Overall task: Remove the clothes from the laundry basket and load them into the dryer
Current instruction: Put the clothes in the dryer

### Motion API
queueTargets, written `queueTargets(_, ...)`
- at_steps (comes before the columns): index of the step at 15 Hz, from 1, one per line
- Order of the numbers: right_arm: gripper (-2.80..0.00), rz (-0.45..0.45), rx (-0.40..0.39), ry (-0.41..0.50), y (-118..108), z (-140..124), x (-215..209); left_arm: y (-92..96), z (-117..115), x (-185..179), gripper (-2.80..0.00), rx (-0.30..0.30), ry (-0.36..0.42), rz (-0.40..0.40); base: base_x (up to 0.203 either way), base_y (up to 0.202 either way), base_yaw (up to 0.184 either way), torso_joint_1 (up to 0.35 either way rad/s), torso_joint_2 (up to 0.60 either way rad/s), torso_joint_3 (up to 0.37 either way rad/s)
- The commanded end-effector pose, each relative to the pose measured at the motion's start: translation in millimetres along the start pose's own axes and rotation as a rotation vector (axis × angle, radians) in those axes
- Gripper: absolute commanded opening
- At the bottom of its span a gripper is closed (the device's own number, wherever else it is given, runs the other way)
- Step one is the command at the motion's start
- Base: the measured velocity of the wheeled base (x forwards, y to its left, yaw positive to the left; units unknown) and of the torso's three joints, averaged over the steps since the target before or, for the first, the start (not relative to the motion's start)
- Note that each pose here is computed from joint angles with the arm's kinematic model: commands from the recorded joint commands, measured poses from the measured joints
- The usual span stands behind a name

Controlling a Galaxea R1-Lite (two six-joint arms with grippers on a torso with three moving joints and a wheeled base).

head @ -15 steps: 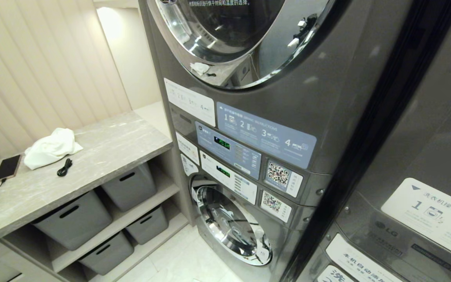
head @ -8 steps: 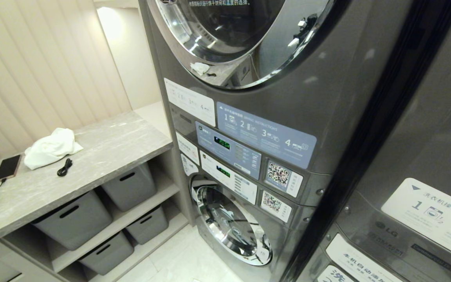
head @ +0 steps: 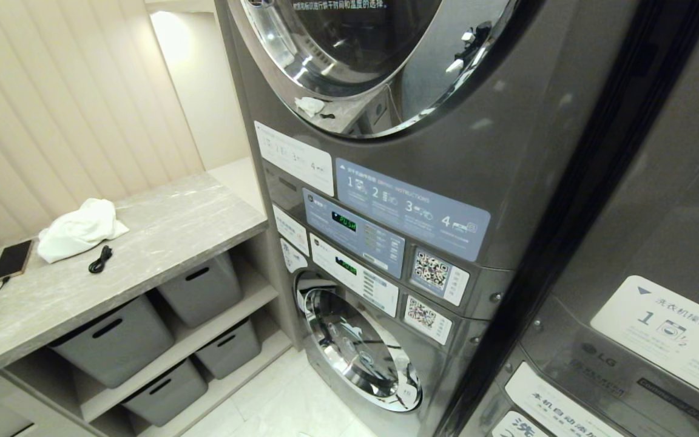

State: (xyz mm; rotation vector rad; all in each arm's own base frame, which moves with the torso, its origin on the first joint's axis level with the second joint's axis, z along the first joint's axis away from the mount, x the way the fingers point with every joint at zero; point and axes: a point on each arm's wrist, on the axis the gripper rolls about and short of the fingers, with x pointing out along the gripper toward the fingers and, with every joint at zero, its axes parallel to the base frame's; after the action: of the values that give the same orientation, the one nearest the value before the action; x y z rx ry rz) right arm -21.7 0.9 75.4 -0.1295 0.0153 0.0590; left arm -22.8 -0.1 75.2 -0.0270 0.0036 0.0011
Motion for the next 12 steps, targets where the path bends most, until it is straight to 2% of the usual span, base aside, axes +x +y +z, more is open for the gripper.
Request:
queueTargets(1,-2.8,-0.002,-0.001,-0.014,0.1,-0.3,-1.0,0.0,-0.4,0.1,-2.8,-0.001,0.001,0.0,0.0,0.0,0.0,0.0,0.0,0.0)
queueTargets(12,-2.8,-0.018,0.014,-0.009,-0.3,-0.6,-1.0,0.0,-0.4,0.1,-2.8,0.001,0.001,0.0,0.0,0.0,0.0,0.0,0.0,0.0)
